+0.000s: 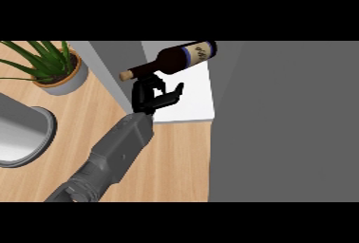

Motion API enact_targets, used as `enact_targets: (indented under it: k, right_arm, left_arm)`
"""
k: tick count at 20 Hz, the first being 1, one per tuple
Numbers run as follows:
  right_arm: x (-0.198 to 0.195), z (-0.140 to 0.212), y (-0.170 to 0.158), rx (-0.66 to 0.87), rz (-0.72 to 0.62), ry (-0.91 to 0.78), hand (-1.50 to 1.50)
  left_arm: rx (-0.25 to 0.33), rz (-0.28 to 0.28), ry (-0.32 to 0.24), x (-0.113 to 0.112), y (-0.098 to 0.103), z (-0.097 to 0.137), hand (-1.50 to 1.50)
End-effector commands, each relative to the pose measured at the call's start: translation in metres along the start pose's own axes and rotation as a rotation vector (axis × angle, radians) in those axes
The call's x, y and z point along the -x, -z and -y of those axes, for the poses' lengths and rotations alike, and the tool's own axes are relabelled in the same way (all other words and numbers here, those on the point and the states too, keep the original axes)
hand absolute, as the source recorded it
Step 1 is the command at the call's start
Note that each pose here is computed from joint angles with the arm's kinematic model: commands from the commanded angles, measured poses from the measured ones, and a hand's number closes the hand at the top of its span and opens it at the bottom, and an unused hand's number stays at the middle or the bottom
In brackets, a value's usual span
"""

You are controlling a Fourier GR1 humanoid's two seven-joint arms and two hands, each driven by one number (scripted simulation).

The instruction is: Pick up the wine, place it into the cabinet and close the cabinet

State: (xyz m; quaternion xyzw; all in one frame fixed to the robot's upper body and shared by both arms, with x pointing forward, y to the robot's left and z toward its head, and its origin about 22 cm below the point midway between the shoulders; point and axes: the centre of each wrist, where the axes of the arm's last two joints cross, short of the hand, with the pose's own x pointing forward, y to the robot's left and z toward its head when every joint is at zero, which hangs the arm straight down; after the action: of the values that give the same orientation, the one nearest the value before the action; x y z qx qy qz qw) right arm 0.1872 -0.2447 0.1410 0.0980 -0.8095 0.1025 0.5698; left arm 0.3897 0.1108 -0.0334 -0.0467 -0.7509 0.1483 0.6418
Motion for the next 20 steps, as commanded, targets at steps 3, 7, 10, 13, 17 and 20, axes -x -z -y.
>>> enact_targets:
  k: [3, 7, 10, 13, 17, 20]
  right_arm:
    - [-0.003, 0.0, 0.005, 0.004, -0.014, -0.015, -1.5]
    - [-0.008, -0.002, -0.011, 0.022, 0.013, -0.027, -1.5]
    - [-0.006, 0.001, -0.011, 0.01, -0.009, -0.017, -1.5]
    - [-0.008, -0.001, -0.014, 0.036, -0.007, -0.025, -1.5]
    - [-0.006, 0.011, -0.012, 0.034, -0.022, -0.032, -1.5]
    - [-0.016, -0.006, -0.008, 0.029, -0.019, -0.02, -1.5]
  left_arm:
    - [0.006, 0.079, -0.006, -0.003, 0.007, -0.024, -1.5]
    - [0.042, 0.131, -0.027, 0.005, -0.005, -0.012, -1.5]
    - [0.052, 0.144, -0.03, -0.007, 0.007, -0.012, -1.5]
    - [0.048, 0.158, -0.011, -0.003, -0.003, -0.021, -1.5]
    - [0.118, 0.126, -0.015, -0.003, -0.015, -0.012, -1.5]
    - [0.161, 0.149, 0.003, -0.003, -0.031, -0.002, -1.5]
